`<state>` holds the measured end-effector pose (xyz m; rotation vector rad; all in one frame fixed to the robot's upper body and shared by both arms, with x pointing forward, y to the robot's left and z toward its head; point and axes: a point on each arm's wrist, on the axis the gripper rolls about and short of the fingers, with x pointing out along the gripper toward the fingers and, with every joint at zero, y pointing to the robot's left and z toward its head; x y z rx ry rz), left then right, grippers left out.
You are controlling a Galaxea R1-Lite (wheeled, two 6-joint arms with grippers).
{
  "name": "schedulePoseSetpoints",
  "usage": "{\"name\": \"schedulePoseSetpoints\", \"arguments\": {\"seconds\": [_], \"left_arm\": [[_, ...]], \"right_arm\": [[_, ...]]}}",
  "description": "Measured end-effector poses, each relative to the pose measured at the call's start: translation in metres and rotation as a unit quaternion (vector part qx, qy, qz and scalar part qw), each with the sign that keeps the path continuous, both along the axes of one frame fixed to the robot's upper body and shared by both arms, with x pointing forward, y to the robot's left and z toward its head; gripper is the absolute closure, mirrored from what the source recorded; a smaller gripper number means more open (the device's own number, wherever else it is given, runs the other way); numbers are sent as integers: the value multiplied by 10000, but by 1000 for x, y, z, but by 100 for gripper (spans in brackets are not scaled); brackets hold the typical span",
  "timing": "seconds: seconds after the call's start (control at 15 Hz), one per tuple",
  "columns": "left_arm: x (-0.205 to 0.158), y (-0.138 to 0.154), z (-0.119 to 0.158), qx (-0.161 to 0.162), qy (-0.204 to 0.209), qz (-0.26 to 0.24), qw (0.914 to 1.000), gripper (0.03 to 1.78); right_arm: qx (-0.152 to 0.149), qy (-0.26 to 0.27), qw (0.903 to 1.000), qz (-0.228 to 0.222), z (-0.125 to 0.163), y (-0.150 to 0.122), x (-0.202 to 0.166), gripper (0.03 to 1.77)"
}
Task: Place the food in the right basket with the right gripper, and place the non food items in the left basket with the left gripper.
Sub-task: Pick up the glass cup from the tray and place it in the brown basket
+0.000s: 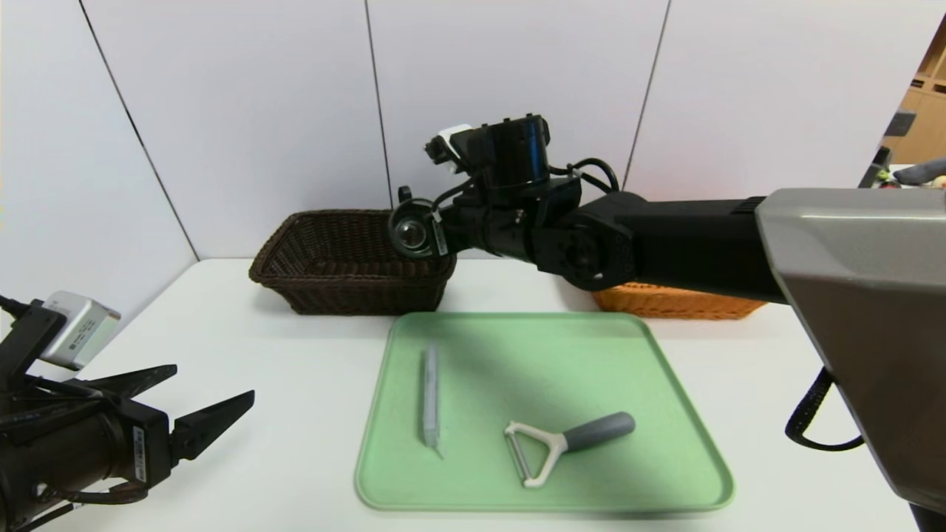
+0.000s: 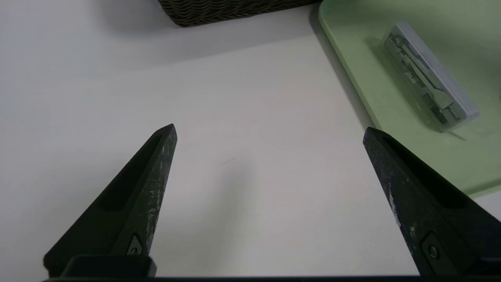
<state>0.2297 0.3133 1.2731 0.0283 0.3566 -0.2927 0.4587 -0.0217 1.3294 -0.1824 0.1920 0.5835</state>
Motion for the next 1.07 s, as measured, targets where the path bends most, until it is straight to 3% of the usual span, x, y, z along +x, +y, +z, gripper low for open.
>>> {"name": "schedulePoseSetpoints", "arguments": {"seconds": [0.33, 0.53, 1.07], "left_arm": [[-2, 0, 0, 35, -40, -25, 10000, 12], [-3, 0, -1, 42, -29, -25, 10000, 12], [-6, 0, -6, 65, 46, -57, 10000, 12]], "right_arm": [[127, -429, 9990, -12, -12, 2, 17, 174], [-4, -891, 9960, -7, -22, 6, 27, 174], [-211, -702, 9973, 69, -64, 21, 35, 174]]}}
